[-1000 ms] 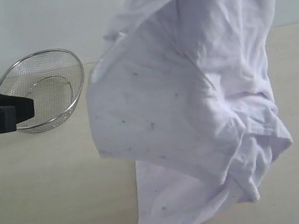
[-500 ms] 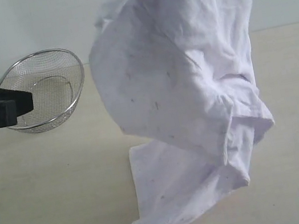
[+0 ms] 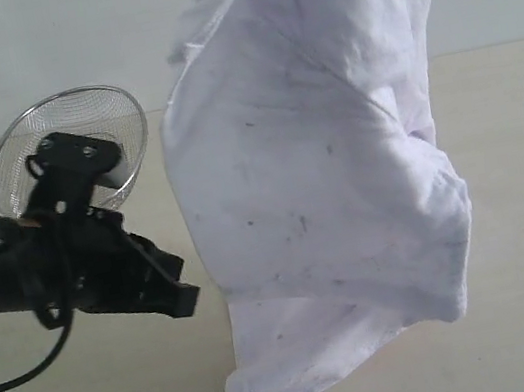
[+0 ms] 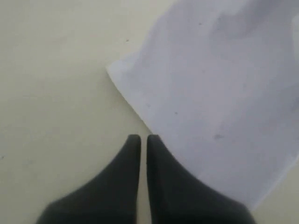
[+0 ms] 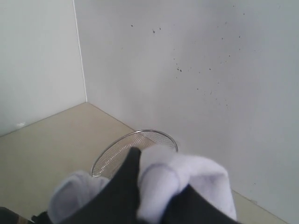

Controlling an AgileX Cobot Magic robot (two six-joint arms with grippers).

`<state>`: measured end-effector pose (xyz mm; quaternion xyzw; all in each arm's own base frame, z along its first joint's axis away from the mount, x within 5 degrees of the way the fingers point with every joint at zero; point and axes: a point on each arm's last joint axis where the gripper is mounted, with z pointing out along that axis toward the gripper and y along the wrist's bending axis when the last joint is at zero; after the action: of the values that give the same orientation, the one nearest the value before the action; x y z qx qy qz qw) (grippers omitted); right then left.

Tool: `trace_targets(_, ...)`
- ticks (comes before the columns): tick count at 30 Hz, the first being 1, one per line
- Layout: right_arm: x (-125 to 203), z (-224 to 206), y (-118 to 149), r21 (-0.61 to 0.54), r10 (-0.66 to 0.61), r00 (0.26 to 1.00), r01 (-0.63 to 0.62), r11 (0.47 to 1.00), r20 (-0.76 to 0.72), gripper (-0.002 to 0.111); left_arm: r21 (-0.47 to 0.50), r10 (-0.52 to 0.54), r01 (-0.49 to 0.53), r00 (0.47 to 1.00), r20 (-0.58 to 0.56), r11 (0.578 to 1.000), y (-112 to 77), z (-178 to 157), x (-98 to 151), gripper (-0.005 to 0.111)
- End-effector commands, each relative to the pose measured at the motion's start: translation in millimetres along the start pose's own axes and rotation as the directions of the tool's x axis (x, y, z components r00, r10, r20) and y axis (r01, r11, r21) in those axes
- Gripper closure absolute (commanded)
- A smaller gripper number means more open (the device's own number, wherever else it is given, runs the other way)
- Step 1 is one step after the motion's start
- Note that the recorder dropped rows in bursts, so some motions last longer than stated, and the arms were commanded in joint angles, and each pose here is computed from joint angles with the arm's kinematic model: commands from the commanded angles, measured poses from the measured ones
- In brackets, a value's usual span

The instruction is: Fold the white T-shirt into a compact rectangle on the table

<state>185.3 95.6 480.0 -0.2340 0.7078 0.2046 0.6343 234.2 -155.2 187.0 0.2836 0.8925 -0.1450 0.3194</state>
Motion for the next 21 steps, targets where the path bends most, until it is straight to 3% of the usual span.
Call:
trace_targets(1,-6.6,-4.1,-0.1,0.010,0.011,0.999,-0.012,1.000,0.039,0.109,0.000,0.065,-0.065,0.998,-0.016,0.998,-7.7,26.1,-5.8,0.102)
trace_targets(5,-9.6,-5.6,0.4,0.008,0.013,0.999,-0.013,1.000,0.046,0.109,0.029,0.150,-0.148,0.986,-0.078,0.989,-15.2,49.8,0.5,0.102)
trace_targets(8,-9.2,-4.7,0.2,0.006,0.041,0.998,-0.041,0.999,0.045,0.109,0.052,0.215,-0.211,0.972,-0.094,0.976,-31.2,76.0,-2.5,0.102)
trace_targets(13,-7.7,-3.2,0.2,0.002,0.041,0.999,-0.041,0.999,0.031,0.109,0.083,0.243,-0.234,0.962,-0.122,0.969,-40.2,103.2,-4.9,0.102)
trace_targets(21,20.4,56.0,-21.2,0.066,0.025,0.996,-0.019,0.998,-0.087,0.109,0.253,0.052,0.034,0.944,-0.325,0.967,-62.4,99.7,11.9,0.102)
